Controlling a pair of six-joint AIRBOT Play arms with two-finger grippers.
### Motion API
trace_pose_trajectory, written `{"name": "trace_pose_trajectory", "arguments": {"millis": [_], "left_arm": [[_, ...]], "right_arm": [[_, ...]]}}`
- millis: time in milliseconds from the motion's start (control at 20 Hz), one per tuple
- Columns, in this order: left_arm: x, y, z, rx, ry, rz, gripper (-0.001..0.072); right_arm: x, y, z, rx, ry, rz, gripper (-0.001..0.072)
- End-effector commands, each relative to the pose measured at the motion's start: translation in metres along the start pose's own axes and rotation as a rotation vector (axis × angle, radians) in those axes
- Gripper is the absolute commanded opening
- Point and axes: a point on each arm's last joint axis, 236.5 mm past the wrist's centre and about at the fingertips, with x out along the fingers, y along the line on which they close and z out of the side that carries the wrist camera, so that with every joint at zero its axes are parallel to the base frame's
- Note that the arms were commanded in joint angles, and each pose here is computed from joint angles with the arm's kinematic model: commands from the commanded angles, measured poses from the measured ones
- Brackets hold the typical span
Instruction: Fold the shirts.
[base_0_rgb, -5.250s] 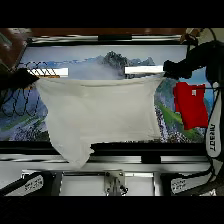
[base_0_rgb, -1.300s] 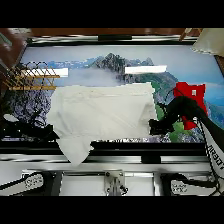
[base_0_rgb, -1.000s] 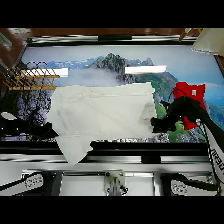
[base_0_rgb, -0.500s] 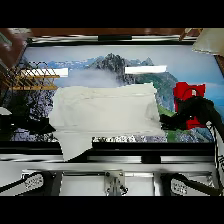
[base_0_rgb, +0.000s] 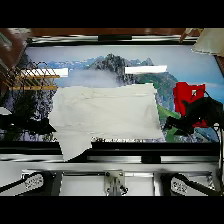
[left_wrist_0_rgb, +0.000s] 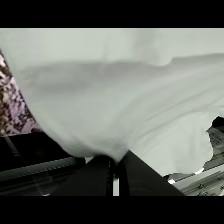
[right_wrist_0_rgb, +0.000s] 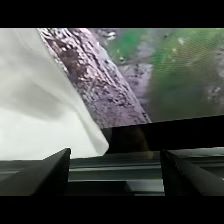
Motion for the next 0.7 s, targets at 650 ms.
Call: {"name": "trace_pose_trajectory", "arguments": {"millis": [650], "left_arm": [[0.0, -0.002, -0.002, 0.003, 0.01, -0.005, 0.004]], "right_arm": [[0.049, 0.023, -0.008, 0.085, -0.023, 0.202, 0.0378]]}}
